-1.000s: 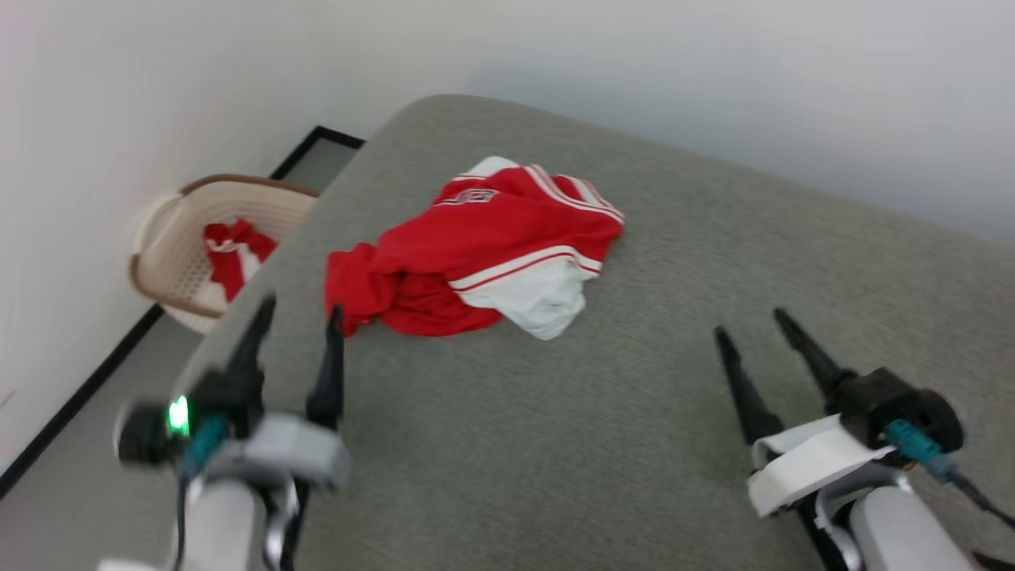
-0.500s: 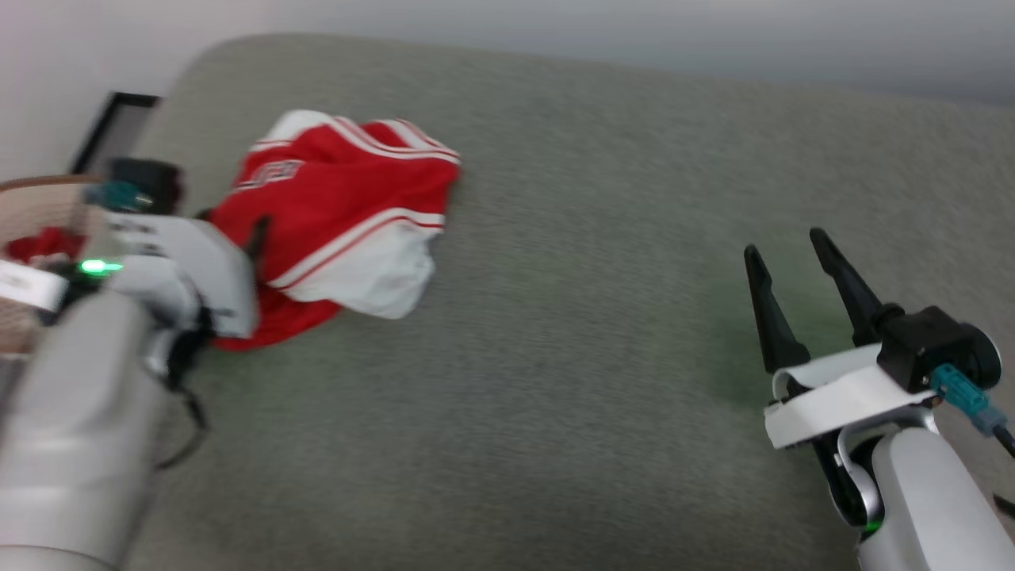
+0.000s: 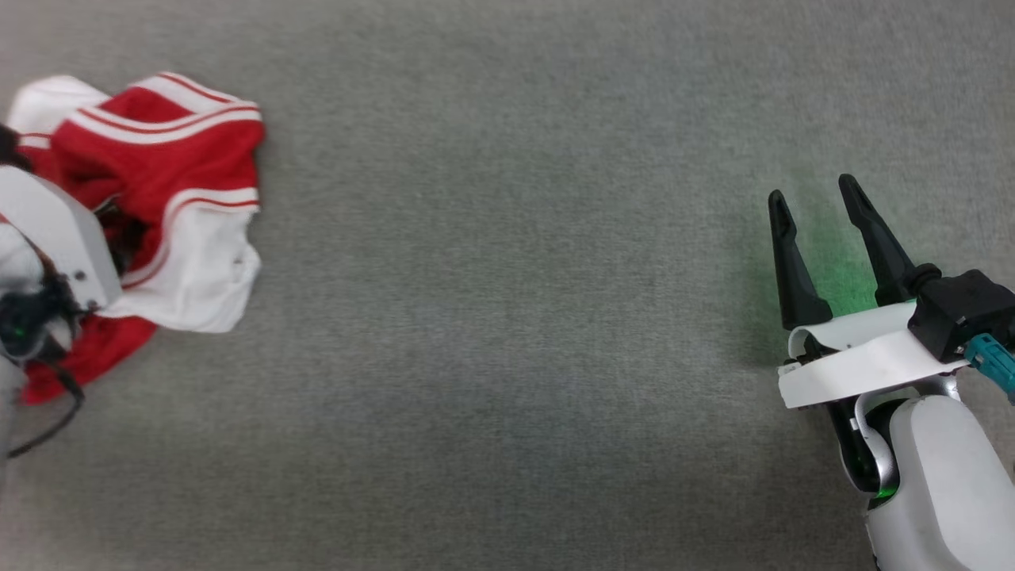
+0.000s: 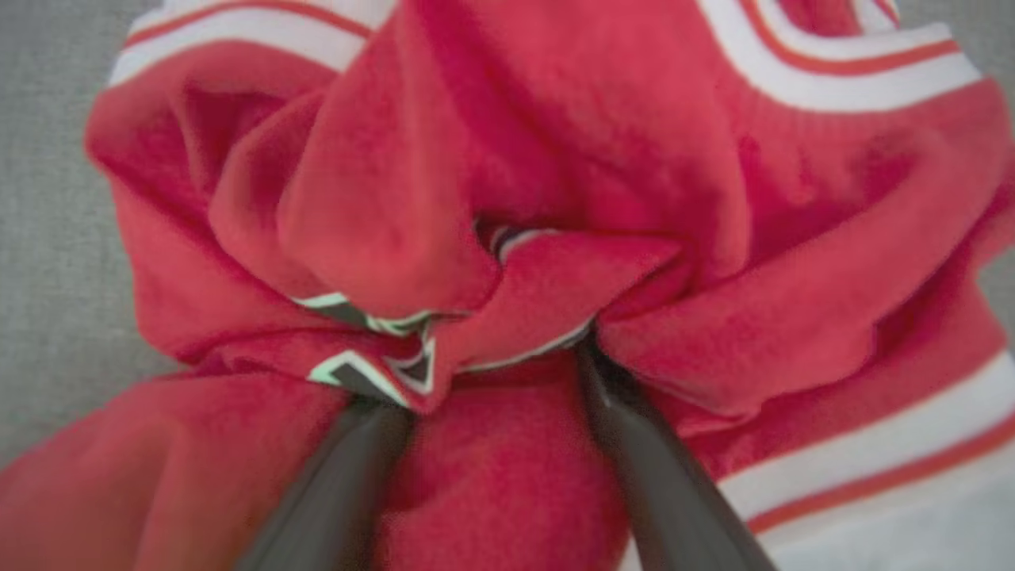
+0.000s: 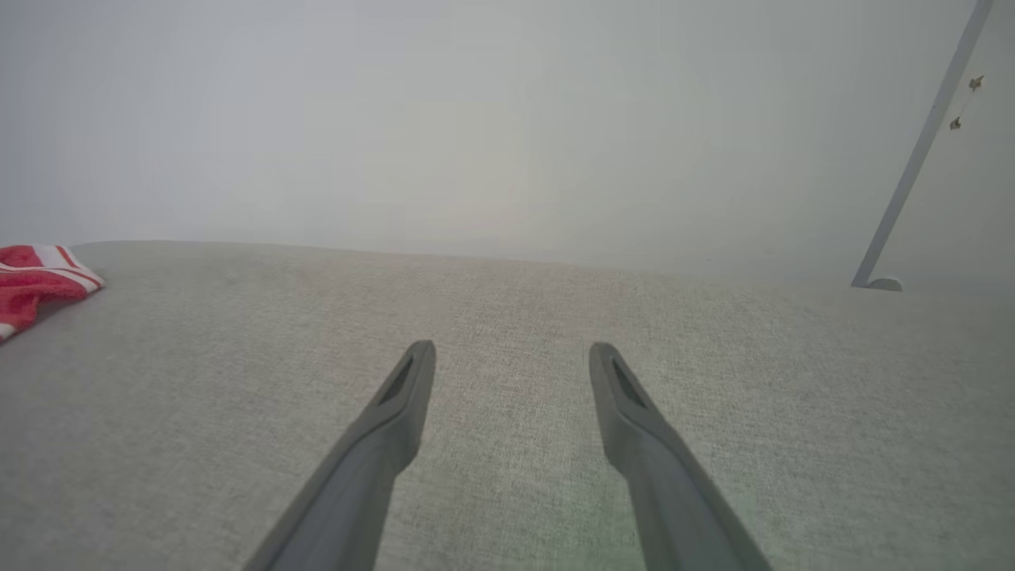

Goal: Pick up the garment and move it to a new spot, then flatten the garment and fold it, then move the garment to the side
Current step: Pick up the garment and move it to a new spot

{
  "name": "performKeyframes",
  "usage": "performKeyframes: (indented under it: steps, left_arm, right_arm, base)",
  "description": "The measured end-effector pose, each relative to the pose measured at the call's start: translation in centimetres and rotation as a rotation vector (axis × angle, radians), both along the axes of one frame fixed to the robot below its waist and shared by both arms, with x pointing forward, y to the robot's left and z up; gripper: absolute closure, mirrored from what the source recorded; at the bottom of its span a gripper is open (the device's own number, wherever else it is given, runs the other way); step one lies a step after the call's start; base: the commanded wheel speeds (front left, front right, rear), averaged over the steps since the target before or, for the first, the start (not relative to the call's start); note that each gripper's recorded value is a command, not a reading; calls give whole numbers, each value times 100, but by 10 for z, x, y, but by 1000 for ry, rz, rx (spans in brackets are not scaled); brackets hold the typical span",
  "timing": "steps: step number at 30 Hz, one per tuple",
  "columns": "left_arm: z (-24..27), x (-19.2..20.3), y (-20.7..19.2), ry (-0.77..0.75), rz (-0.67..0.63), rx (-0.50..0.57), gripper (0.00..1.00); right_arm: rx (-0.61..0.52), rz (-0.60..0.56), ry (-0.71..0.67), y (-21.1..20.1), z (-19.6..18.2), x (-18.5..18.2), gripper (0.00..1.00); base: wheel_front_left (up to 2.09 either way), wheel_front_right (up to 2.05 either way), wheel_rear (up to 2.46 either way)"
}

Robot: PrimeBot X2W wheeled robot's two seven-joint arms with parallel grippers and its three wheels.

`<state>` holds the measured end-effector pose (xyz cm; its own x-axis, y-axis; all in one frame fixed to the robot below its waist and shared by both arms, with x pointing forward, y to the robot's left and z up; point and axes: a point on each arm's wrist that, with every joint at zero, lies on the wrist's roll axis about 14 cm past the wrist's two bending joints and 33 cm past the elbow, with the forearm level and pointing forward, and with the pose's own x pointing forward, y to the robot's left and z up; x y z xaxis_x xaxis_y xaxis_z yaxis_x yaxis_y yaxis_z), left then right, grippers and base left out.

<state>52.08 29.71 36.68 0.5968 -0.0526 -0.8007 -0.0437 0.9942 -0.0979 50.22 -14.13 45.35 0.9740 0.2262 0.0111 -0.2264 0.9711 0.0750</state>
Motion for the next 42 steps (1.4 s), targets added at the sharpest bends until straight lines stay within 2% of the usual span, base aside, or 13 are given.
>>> performKeyframes:
  steps: [2, 3, 5, 6, 16, 20, 24, 31, 42]
  left_arm:
    - [-9, 6, -2, 19, 6, -17, 0]
    - [-14, 7, -4, 29, 7, -24, 24]
    - [-19, 14, -9, 30, -12, -26, 82]
    - [-21, 16, -11, 27, -17, -26, 100]
    - [16, 22, -33, -175, -69, -56, 100]
    - [48, 24, -72, -267, -111, -167, 100]
    - [90, 30, -90, -348, -114, -268, 100]
    - [133, 33, -172, -365, -254, -464, 100]
    - [166, 4, -346, -305, -664, -648, 100]
  right_arm:
    - [-6, -12, 18, -5, -8, -1, 0]
    - [-8, -14, 19, -6, -9, -1, 0]
    - [-11, -22, 14, -9, -8, -1, 0]
    - [-12, -25, 13, -11, -7, -2, 0]
    - [15, -16, -21, -2, 17, -17, 0]
    - [33, -11, -42, 3, 30, -27, 0]
    - [53, -11, -64, 6, 42, -36, 0]
    - [85, -70, -84, -9, 54, -47, 0]
    - [146, -231, -101, -64, 64, -67, 0]
  base:
    - [0, 0, 0]
    - [0, 0, 0]
    - [0, 0, 0]
    - [0, 0, 0]
    - [0, 0, 0]
    - [0, 0, 0]
    - [0, 0, 0]
    - [0, 0, 0]
    - [0, 0, 0]
